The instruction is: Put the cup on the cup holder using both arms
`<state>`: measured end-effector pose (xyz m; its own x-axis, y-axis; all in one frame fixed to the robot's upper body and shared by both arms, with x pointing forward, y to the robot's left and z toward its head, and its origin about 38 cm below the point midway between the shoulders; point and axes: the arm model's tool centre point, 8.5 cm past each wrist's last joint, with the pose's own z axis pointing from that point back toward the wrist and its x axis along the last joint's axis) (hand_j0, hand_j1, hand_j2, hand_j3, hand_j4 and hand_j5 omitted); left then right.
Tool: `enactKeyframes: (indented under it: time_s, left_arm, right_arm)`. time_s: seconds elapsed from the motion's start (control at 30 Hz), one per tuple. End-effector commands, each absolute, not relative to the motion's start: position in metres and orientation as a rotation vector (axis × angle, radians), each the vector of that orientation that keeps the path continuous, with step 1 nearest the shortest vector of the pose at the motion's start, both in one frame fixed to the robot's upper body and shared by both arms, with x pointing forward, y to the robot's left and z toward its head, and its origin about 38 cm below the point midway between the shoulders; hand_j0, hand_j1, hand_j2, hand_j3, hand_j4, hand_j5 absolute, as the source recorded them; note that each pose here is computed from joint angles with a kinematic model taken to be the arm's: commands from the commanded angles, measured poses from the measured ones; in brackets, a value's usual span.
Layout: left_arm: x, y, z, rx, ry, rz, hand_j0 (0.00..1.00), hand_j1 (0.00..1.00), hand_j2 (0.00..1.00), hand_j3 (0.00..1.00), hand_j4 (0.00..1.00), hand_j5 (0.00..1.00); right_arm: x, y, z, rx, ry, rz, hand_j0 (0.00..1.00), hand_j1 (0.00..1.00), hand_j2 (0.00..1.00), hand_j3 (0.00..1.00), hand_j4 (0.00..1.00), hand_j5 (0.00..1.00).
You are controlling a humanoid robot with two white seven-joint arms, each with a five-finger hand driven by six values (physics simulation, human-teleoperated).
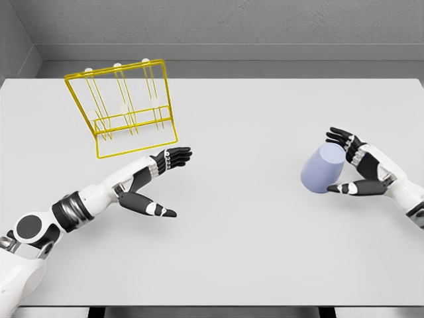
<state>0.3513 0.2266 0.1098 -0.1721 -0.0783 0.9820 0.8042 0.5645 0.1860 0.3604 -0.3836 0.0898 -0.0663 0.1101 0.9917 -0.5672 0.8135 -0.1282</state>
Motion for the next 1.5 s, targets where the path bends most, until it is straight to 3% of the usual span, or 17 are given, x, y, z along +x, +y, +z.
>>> enactKeyframes:
  time_s: [0.0,1.1,1.47]
  left_arm:
    - [0.352,0.228,0.110,-0.639,-1.553,-0.876,1.00,1.00,1.00,1.00,1.00,1.00]
    - [0.355,0.226,0.099,-0.644,-1.539,-0.838,1.00,1.00,1.00,1.00,1.00,1.00]
    - [0.355,0.226,0.099,-0.644,-1.539,-0.838,1.00,1.00,1.00,1.00,1.00,1.00]
  right_arm:
    - [0.361,-0.381,0.090,0.384,-1.548,0.581,1.00,1.00,1.00,1.00,1.00,1.00]
    - [0.362,-0.374,0.079,0.395,-1.537,0.563,0.94,0.94,0.94,0.94,0.94,0.94]
    - [0.363,-0.372,0.073,0.391,-1.525,0.561,0.75,0.75,0.75,0.75,0.75,0.75]
